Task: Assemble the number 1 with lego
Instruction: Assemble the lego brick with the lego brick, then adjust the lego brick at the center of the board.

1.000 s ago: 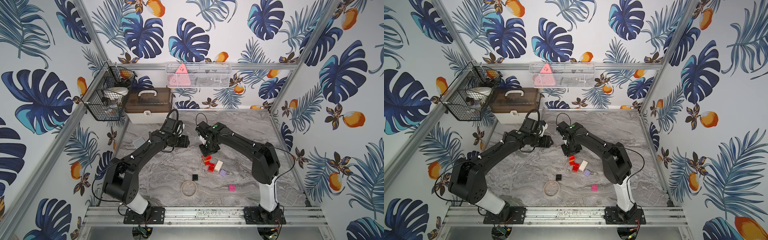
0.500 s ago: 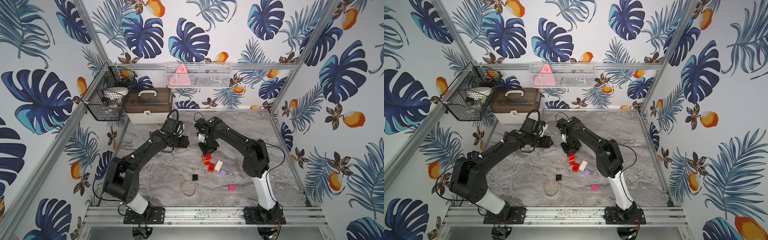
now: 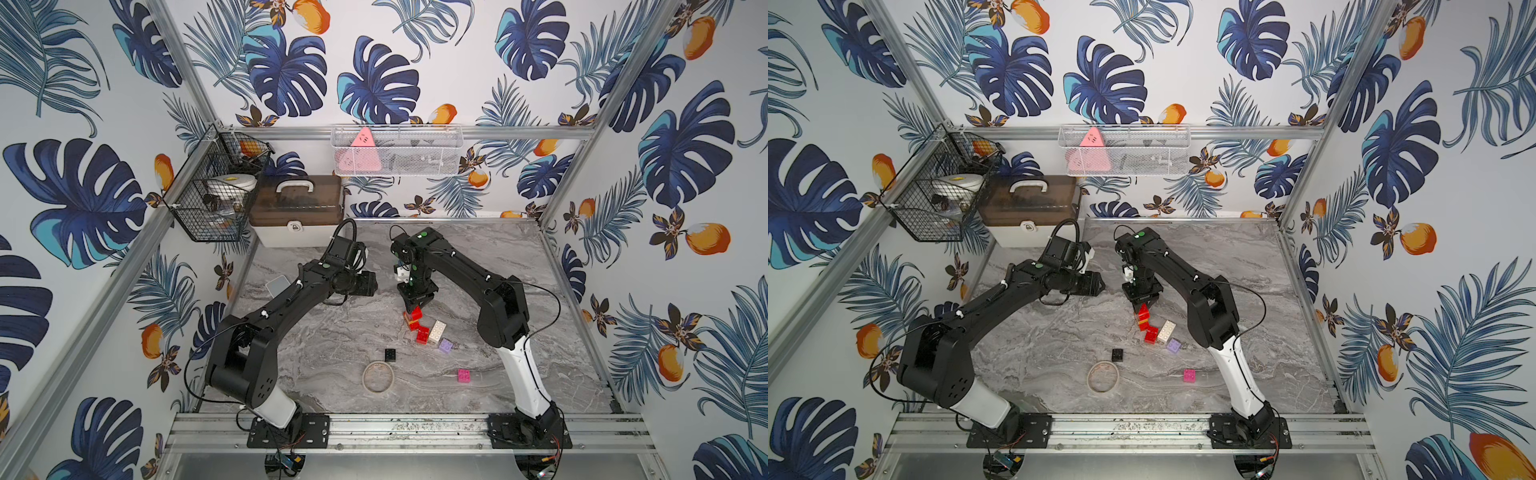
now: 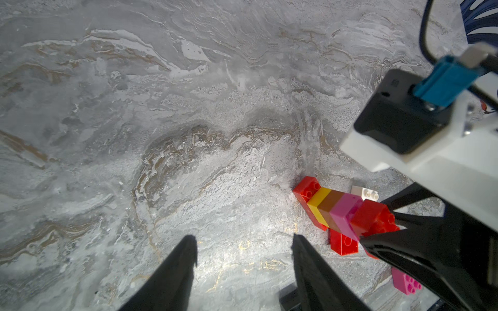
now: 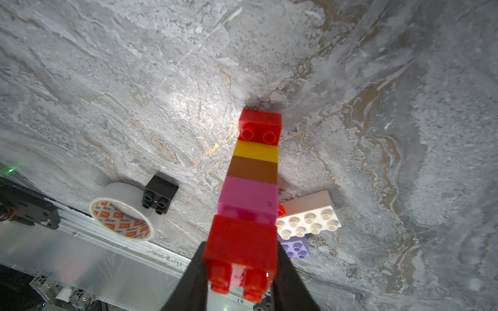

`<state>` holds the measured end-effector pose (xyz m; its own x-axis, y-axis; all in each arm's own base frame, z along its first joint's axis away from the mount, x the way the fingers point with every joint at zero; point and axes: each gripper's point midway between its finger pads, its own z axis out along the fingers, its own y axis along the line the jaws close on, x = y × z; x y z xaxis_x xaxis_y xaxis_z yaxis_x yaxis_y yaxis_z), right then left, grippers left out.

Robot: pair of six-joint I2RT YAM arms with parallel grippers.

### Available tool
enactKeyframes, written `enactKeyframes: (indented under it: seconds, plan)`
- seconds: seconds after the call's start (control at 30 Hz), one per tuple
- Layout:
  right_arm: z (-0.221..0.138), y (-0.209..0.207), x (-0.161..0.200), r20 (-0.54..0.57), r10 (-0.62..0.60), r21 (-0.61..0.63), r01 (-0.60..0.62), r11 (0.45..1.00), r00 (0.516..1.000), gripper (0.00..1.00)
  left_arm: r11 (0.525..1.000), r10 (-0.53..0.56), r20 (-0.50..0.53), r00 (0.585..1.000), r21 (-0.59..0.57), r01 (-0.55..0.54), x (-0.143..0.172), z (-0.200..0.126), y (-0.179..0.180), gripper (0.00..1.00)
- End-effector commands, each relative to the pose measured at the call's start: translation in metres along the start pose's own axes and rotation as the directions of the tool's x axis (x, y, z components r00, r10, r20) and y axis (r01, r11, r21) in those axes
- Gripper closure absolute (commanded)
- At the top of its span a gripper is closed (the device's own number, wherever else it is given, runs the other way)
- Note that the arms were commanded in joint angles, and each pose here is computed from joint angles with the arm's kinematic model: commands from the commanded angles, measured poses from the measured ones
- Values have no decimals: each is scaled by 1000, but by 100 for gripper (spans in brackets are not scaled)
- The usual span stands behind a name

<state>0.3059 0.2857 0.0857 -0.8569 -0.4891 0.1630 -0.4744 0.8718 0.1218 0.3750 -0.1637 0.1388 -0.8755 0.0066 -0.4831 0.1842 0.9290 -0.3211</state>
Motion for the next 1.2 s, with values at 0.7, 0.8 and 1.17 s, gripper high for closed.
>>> enactKeyframes:
  seconds: [0.7, 0.8, 1.17]
  plan:
    - [47, -9, -50, 16, 49, 73, -50, 996, 999, 100, 1000, 12, 19, 1000, 15, -12, -3, -4, -3, 38]
    - [42, -9, -50, 31, 45, 75, -47, 996, 999, 100, 1000, 9, 14, 1000, 21, -10, -2, -2, -4, 38]
    - [-53, 5, -84, 339, -4, 46, -13, 999, 941, 96, 1000, 15, 31, 999, -13, -14, -5, -5, 2, 38]
